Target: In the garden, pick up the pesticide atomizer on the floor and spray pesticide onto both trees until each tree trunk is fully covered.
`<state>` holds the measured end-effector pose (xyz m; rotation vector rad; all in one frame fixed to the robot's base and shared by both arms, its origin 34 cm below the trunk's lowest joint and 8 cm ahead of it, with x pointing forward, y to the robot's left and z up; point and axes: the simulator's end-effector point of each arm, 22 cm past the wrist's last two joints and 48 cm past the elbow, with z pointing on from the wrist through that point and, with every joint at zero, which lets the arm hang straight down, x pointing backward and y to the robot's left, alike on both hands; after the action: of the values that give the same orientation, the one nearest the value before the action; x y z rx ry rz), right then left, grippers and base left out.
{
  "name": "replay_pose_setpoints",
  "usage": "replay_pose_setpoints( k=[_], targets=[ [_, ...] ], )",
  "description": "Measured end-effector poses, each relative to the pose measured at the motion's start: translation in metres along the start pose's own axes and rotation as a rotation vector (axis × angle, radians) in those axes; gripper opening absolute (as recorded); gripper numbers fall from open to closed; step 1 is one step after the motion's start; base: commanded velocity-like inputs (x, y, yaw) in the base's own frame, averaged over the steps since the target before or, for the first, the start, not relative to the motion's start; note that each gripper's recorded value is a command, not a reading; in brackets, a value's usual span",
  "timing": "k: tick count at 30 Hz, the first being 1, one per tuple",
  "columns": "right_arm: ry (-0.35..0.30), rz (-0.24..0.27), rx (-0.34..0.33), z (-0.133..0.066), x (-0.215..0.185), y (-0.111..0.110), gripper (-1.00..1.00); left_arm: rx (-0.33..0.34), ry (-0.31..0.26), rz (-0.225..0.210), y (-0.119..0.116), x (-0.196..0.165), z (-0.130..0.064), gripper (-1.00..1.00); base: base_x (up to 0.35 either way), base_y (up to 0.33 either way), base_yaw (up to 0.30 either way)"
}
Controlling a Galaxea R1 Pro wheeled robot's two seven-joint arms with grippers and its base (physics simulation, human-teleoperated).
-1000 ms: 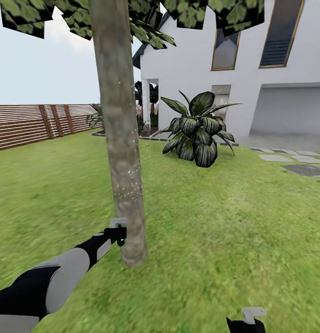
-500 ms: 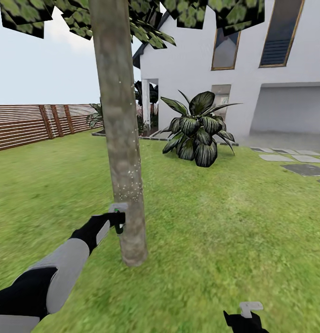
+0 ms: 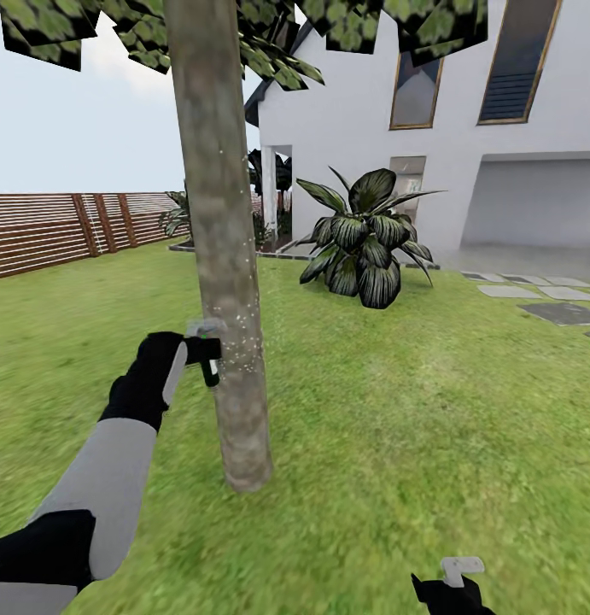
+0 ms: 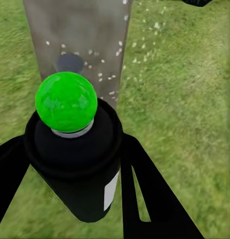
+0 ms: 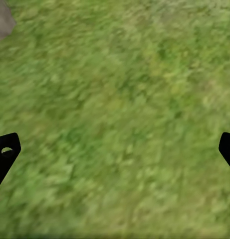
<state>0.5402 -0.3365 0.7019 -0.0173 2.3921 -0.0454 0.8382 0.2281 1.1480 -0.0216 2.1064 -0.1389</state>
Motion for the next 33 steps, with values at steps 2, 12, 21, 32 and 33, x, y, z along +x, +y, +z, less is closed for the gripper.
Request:
replay_pose_setpoints(
  k=[2, 12, 21, 32, 33],
  targets=[
    [0.0, 0.0, -0.002, 0.0, 0.0, 0.002, 1.0, 0.0, 0.019, -0.003, -0.001, -0.002, -0.005, -1.0, 0.0, 0.0, 0.0],
    [0.0, 0.002, -0.006, 0.0, 0.0, 0.005, 1.0, 0.022, -0.08, 0.01, -0.02, -0.124, -0.049, -1.0, 0.0, 0.0, 0.0],
    [0.0, 0.002, -0.006, 0.0, 0.0, 0.005, 1.0, 0.047, -0.132, 0.035, -0.043, -0.221, -0.085, -1.0, 0.0, 0.0, 0.0],
    [0.0, 0.002, -0.006, 0.0, 0.0, 0.005, 1.0, 0.058, -0.23, 0.055, -0.058, -0.301, -0.138, -1.0, 0.0, 0.0, 0.0],
    [0.0, 0.002, -0.006, 0.0, 0.0, 0.005, 1.0, 0.059, -0.24, 0.056, -0.059, -0.307, -0.144, -1.0, 0.0, 0.0, 0.0]
  ],
)
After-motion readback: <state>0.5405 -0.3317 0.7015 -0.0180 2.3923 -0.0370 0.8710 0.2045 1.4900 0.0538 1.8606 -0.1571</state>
